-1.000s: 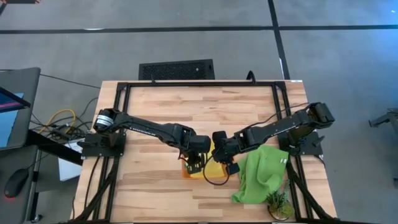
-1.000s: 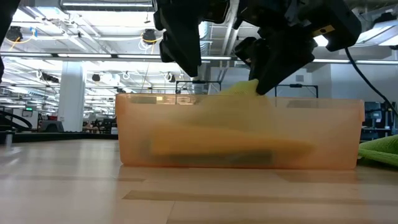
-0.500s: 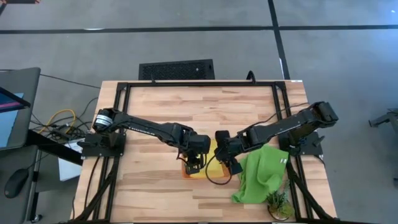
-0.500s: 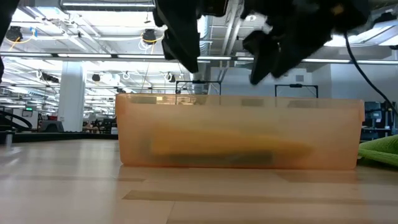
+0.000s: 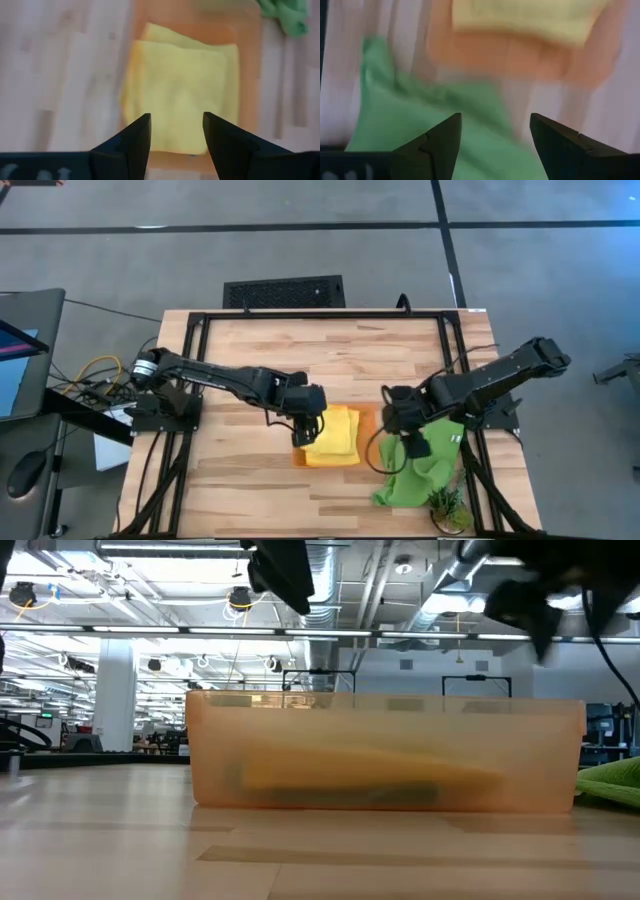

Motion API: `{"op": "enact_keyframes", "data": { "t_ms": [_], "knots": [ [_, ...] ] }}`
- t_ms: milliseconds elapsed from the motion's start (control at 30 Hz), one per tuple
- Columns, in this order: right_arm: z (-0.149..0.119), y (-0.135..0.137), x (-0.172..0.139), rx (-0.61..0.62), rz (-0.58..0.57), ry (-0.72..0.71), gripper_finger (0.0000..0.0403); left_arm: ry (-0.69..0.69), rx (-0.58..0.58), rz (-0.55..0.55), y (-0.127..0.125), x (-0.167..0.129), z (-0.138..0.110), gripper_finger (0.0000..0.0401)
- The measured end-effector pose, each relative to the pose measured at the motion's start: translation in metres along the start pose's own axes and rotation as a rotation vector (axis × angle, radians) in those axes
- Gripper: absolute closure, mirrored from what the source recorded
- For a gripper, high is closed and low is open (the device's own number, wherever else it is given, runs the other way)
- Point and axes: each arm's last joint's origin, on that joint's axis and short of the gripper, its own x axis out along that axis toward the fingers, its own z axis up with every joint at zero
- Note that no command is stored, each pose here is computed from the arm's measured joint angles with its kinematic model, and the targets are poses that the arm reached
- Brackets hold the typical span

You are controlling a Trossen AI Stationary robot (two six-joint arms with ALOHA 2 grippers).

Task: Fold microfiber towels
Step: Fold the green towel

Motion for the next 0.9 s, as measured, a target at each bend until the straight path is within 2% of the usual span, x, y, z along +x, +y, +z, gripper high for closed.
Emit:
{"op": "enact_keyframes", "data": {
  "t_ms": [133,333,533,900],
  "knots": [
    [-0.02,0.008,0.009,0.056,0.038,0.124,0.0143,-0.034,-0.029,0.071,0.005,-0.015,-0.002,0.023],
    [-0.047,0.01,0.037,0.123,0.037,0.26,0.0143,-0.039,-0.088,0.084,0.008,-0.023,-0.004,0.023],
    [-0.051,-0.003,0.063,0.18,0.045,0.238,0.0143,-0.031,-0.095,0.089,0.008,-0.022,-0.005,0.023],
    [-0.063,-0.038,0.099,0.329,0.003,0.347,0.0143,-0.032,-0.115,0.084,0.008,-0.022,-0.004,0.023]
  ]
}}
